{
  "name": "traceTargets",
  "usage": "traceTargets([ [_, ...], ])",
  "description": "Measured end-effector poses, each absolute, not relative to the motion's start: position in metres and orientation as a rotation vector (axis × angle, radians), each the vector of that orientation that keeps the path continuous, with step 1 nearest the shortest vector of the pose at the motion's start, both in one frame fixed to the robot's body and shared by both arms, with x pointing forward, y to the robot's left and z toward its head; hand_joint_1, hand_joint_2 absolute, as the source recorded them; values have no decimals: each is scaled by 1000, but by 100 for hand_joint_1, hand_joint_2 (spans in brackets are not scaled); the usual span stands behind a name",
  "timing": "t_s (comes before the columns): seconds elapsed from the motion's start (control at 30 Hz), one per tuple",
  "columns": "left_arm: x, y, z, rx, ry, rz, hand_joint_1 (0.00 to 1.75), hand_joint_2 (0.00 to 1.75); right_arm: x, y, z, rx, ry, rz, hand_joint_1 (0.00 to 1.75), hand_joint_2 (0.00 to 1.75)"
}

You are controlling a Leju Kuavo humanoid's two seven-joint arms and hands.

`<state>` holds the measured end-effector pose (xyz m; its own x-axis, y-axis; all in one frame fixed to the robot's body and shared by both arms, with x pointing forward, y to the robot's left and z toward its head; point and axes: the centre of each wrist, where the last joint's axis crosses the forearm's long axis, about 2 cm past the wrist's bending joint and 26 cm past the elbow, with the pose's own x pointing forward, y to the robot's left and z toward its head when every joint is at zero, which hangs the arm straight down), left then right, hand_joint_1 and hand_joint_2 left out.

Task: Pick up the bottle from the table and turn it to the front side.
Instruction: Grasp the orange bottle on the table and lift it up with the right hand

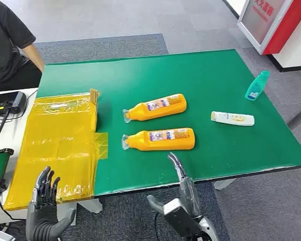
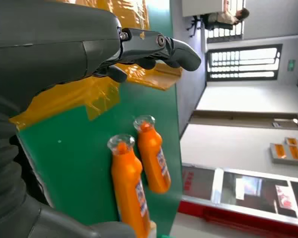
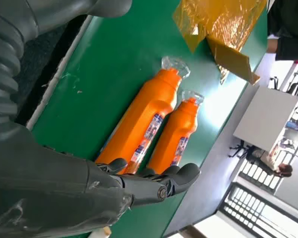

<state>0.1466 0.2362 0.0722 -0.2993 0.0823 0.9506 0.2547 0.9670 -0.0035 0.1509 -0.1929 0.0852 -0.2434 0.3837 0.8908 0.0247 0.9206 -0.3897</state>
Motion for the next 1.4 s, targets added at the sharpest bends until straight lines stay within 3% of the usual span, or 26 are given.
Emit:
traceTargets([
  [0.33,145,257,66,-109,-1796,-227,0,175,151,-207,95,-397,-1847,331,0,175],
  [0.9,162,269,57,-40,-1706,-406,0,175,208,-219,121,-591,-1729,760,0,175],
  [1.4,172,270,55,-66,-1724,-460,0,175,311,-253,140,-738,-1386,1052,0,175],
])
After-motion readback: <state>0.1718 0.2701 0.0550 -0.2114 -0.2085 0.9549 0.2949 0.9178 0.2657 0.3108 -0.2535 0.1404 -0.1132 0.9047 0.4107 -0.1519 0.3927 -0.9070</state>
